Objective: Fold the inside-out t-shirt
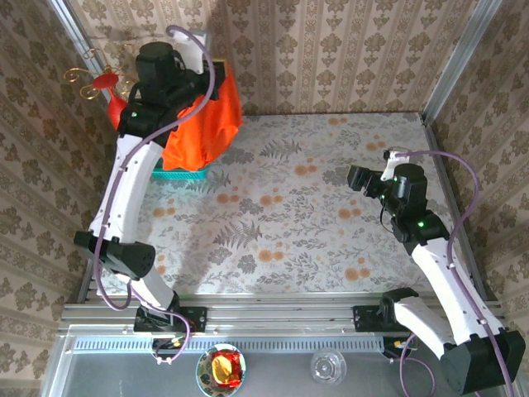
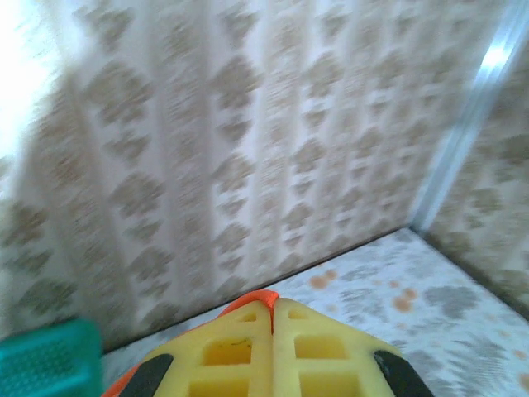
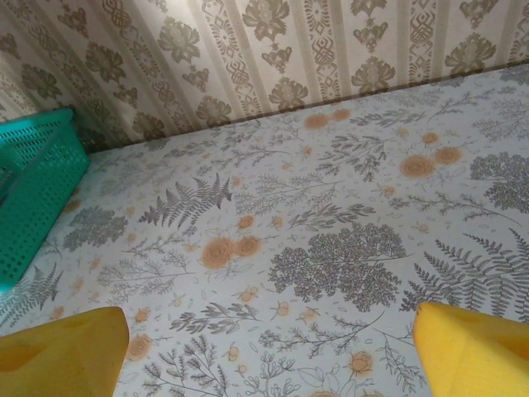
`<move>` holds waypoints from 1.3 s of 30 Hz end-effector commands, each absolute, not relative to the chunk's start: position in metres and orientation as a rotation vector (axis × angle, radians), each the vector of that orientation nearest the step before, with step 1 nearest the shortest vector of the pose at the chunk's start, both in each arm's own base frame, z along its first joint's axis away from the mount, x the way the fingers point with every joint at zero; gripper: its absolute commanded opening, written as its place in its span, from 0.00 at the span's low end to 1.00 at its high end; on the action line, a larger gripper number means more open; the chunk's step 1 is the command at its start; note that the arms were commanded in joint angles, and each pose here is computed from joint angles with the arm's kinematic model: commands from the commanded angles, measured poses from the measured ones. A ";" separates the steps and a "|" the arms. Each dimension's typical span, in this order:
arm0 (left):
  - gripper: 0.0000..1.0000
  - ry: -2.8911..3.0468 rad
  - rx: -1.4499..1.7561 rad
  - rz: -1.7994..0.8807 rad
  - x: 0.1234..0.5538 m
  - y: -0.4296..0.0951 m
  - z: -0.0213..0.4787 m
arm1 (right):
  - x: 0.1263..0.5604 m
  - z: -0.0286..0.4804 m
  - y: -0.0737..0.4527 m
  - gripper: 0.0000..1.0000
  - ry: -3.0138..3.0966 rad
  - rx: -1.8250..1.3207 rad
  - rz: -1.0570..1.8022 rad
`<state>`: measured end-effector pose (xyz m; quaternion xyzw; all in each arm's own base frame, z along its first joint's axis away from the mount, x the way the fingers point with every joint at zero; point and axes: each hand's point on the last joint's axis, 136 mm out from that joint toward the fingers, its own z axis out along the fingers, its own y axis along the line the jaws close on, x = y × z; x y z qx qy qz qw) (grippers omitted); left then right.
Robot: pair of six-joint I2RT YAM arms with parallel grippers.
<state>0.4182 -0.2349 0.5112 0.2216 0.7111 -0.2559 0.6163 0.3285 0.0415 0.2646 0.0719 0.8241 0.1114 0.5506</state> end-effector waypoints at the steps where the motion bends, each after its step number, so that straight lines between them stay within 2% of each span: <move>1: 0.00 1.561 0.700 -0.702 0.381 -0.291 0.523 | 0.322 0.282 0.041 0.90 1.927 0.196 0.273; 6: 0.03 1.668 0.787 -0.817 0.372 -0.360 0.466 | 0.320 0.277 0.037 0.89 1.971 0.200 0.231; 7: 0.07 1.693 0.802 -0.847 0.370 -0.372 0.452 | 0.319 0.274 0.036 0.89 1.988 0.206 0.218; 8: 0.17 1.725 0.821 -0.880 0.367 -0.385 0.437 | 0.318 0.271 0.035 0.89 2.007 0.211 0.205; 9: 0.32 1.766 0.827 -0.900 0.366 -0.395 0.421 | 0.317 0.268 0.033 0.89 2.026 0.218 0.190; 10: 0.39 1.802 0.832 -0.911 0.364 -0.403 0.408 | 0.316 0.266 0.031 0.88 2.040 0.226 0.180; 11: 0.41 1.840 0.839 -0.920 0.363 -0.409 0.393 | 0.315 0.263 0.028 0.88 2.056 0.242 0.161; 19: 0.43 2.064 0.803 -0.862 0.359 -0.401 0.303 | 0.310 0.241 0.031 0.83 2.135 0.316 0.197; 27: 0.43 2.378 0.598 -0.686 0.354 -0.321 0.190 | 0.312 0.197 0.064 0.76 2.330 0.261 0.356; 31: 0.43 2.514 0.469 -0.711 0.339 -0.288 0.134 | 0.308 0.182 0.085 0.68 2.407 0.195 0.430; 37: 0.43 2.677 0.356 -0.789 0.317 -0.271 0.072 | 0.299 0.146 0.101 0.65 2.535 0.150 0.331; 39: 0.43 2.718 0.345 -0.815 0.310 -0.271 0.060 | 0.297 0.137 0.112 0.64 2.571 0.130 0.375</move>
